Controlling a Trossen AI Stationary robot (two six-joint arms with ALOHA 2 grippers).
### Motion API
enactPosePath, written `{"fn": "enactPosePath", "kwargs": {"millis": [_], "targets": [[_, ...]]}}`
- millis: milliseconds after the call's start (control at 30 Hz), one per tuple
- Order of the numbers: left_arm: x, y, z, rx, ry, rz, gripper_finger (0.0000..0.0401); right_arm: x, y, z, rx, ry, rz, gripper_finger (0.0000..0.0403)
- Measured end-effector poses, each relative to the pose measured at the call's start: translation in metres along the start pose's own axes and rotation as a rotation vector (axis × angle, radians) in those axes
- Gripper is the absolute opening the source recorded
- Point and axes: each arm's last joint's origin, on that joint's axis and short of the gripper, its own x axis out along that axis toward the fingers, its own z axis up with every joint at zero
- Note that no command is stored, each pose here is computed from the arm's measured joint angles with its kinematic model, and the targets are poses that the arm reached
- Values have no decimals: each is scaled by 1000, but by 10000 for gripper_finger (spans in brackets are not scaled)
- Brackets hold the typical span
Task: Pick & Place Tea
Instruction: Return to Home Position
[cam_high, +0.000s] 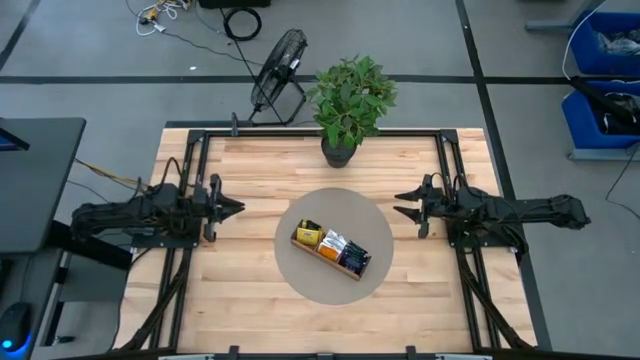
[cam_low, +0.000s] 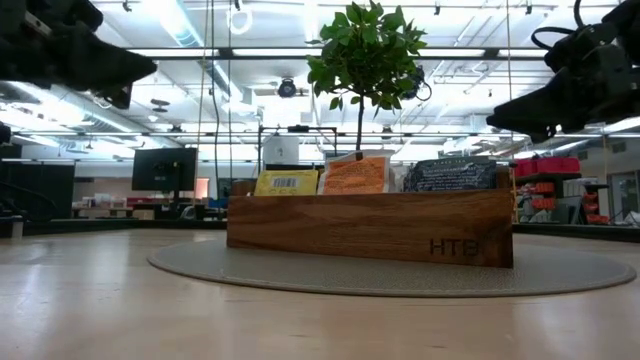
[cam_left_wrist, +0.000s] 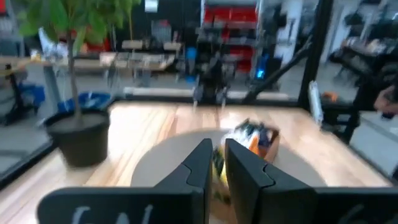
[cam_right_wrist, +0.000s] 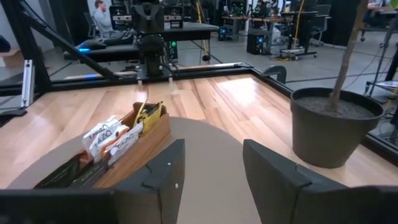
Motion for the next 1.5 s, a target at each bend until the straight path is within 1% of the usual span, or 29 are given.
{"fn": "enactPosePath", "kwargs": {"millis": [167,200,267,400,533,1067,1233,1500], "targets": [[8,0,-15,15,-139,-19,46,0,0,0,6,2,1,171],[9,0,-17,16,-140,-19,46,0,0,0,6,2,1,171],[9,0,-21,-2,-93,-16,46,0,0,0,11,3,1,171],[9,-1,-20,1,-103,-62,46,0,1,0,12,5,20,171],[9,0,-23,3,-70,-35,46,0,1,-1,5,7,26,171],[9,0,-23,-7,-79,-34,46,0,-1,-1,4,6,6,171],[9,0,-23,-4,-79,-33,46,0,-1,-1,102,7,8,171],[9,0,-23,-4,-79,-33,46,0,-1,0,101,6,7,171]]}}
